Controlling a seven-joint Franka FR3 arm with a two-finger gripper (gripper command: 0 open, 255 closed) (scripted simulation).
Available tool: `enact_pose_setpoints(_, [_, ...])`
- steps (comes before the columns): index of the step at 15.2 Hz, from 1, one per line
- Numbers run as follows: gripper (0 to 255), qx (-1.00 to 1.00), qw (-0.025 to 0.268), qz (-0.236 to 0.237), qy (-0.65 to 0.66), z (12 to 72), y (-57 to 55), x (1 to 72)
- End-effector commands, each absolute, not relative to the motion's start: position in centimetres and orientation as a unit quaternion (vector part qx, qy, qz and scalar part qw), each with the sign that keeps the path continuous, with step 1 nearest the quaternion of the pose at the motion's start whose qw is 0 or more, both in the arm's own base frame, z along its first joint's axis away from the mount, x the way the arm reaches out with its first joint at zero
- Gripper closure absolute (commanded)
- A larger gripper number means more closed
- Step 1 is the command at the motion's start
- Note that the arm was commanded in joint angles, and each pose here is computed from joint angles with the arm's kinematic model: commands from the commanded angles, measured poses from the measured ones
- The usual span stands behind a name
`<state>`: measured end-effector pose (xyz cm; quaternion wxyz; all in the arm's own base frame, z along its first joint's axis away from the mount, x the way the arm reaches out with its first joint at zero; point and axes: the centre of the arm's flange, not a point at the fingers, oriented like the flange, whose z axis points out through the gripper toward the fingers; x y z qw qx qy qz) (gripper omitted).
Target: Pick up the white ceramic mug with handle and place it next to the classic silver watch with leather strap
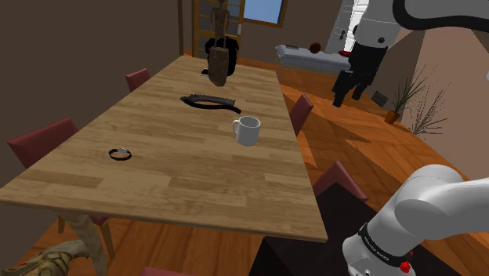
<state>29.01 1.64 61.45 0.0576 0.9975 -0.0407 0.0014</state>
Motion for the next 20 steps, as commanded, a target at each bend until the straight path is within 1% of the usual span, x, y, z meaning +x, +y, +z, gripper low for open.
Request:
enact_pose_setpoints(1, [0,0.998,0.058,0.001,-0.041,61.5,1.6,29.0])
enact_pose_setpoints(20, [0,0.999,0.017,-0.010,-0.034,46.9,0.9,49.7])
